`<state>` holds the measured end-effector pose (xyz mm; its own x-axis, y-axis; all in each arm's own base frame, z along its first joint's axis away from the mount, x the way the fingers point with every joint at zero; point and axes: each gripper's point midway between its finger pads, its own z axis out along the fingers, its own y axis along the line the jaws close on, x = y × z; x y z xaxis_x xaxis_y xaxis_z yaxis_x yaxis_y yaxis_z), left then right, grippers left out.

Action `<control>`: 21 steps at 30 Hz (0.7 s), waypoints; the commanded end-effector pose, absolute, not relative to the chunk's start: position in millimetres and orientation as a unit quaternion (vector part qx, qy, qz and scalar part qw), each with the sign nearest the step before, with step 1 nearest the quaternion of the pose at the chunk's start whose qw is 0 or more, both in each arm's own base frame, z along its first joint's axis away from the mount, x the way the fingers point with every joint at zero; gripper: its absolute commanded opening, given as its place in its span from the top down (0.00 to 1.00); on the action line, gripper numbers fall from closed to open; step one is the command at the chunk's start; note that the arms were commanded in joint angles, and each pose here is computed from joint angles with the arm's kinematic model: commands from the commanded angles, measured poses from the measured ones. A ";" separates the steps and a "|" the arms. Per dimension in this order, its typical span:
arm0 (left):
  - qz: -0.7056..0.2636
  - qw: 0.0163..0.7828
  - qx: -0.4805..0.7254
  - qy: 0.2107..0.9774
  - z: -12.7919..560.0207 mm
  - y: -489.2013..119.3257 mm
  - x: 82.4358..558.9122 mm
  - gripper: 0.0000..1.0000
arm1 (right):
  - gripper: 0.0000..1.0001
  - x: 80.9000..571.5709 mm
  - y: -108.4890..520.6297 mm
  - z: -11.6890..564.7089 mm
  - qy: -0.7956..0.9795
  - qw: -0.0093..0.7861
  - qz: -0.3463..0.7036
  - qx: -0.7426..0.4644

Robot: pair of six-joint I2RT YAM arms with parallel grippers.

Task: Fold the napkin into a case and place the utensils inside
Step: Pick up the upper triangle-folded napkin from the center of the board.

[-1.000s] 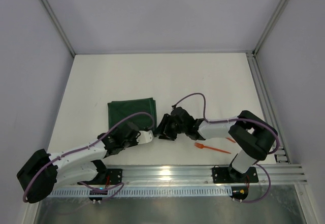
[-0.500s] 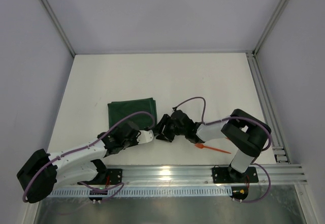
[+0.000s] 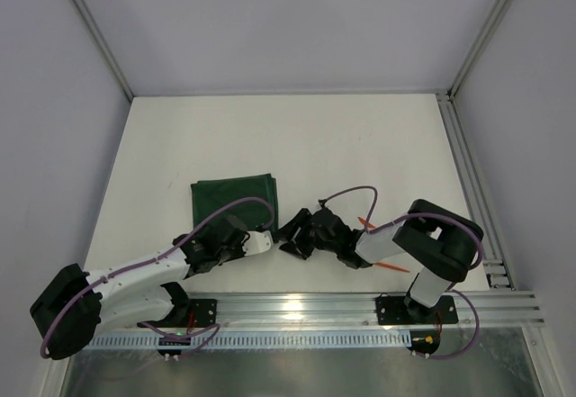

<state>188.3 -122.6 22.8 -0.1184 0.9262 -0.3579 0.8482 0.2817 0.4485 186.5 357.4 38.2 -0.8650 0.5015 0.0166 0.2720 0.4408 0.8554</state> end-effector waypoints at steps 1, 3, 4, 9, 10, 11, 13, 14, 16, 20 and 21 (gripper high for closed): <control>0.053 0.309 0.585 0.748 31.7 -132.4 192.6 1.00 | 0.39 200.1 361.6 71.2 0.798 0.166 0.513 0.269; 0.053 0.307 0.586 0.748 31.3 -132.1 192.0 1.00 | 0.36 200.1 362.9 71.2 0.802 0.170 0.503 0.273; 0.053 0.307 0.586 0.748 31.0 -132.0 191.9 1.00 | 0.36 201.7 363.3 71.4 0.802 0.175 0.500 0.276; 0.052 0.307 0.587 0.747 31.3 -132.2 191.9 1.00 | 0.34 210.3 363.1 68.2 0.793 0.181 0.494 0.305; 0.052 0.308 0.586 0.748 31.8 -132.6 192.2 1.00 | 0.34 211.0 363.6 62.8 0.797 0.180 0.487 0.308; 0.052 0.308 0.586 0.747 32.0 -132.9 192.4 1.00 | 0.34 211.8 367.4 63.2 0.797 0.175 0.488 0.309; 0.052 0.310 0.585 0.747 33.0 -133.6 193.0 1.00 | 0.34 211.8 370.6 58.9 0.801 0.169 0.484 0.309; 0.051 0.310 0.586 0.747 33.0 -133.8 192.9 1.00 | 0.34 212.6 374.2 55.8 0.803 0.165 0.483 0.307; 0.051 0.310 0.586 0.747 33.1 -134.0 193.1 1.00 | 0.34 213.5 378.8 54.8 0.802 0.158 0.486 0.311; 0.053 0.309 0.586 0.747 32.4 -133.2 193.0 1.00 | 0.34 211.5 391.3 51.8 0.805 0.136 0.488 0.309; 0.054 0.309 0.585 0.748 32.5 -132.7 193.4 1.00 | 0.34 209.8 391.7 48.3 0.807 0.133 0.484 0.310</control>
<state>187.6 -122.9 22.4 -0.1278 0.9229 -0.3632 0.8479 0.2916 0.4427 206.9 379.3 40.1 -0.7764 0.6275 0.0592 0.3647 0.3707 0.8541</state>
